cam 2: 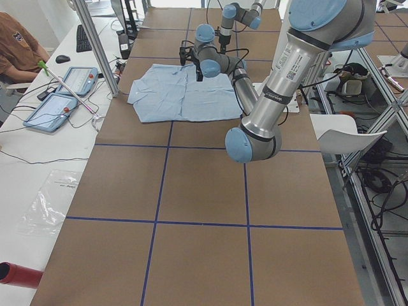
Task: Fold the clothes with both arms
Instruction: 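Move the right gripper to the shirt hem corner nearest it while left gripper withdraws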
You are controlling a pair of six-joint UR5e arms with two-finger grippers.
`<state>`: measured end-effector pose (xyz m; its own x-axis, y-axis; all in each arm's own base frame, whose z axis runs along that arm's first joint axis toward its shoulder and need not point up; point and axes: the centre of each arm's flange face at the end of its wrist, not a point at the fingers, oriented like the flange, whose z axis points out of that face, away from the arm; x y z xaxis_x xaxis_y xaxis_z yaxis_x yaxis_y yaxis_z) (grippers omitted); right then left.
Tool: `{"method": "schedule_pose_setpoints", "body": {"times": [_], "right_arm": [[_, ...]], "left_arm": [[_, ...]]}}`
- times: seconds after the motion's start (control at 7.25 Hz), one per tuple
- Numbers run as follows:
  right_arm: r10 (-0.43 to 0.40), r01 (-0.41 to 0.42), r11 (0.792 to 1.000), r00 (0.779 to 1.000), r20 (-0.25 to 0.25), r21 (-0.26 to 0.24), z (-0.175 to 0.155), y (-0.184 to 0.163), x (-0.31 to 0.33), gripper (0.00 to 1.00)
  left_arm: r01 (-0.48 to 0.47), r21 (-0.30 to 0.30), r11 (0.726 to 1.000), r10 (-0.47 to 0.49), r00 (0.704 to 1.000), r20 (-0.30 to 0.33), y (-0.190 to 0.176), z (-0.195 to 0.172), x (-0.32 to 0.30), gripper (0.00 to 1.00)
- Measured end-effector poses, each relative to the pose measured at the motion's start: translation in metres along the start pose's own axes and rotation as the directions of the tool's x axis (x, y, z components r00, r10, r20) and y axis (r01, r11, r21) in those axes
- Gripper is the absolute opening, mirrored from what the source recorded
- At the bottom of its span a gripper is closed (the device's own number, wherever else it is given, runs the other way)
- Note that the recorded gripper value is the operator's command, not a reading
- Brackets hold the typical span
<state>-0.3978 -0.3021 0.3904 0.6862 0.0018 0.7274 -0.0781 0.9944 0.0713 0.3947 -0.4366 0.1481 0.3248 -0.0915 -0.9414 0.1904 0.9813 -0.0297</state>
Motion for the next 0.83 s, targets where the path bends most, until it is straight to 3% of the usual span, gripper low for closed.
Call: {"method": "schedule_pose_setpoints", "body": {"times": [0.14, 0.83], "right_arm": [[-0.004, 0.004, 1.0, 1.0, -0.017, -0.018, 0.009, 0.007, 0.003, 0.81], [-0.002, -0.005, 0.99, 0.999, -0.046, -0.138, 0.029, 0.026, 0.021, 0.6]], "left_arm": [[-0.004, -0.001, 1.0, 0.004, 1.0, -0.003, 0.002, -0.003, 0.001, 0.99], [-0.009, -0.002, 1.0, 0.009, 1.0, -0.01, 0.004, -0.006, 0.004, 0.99]]}}
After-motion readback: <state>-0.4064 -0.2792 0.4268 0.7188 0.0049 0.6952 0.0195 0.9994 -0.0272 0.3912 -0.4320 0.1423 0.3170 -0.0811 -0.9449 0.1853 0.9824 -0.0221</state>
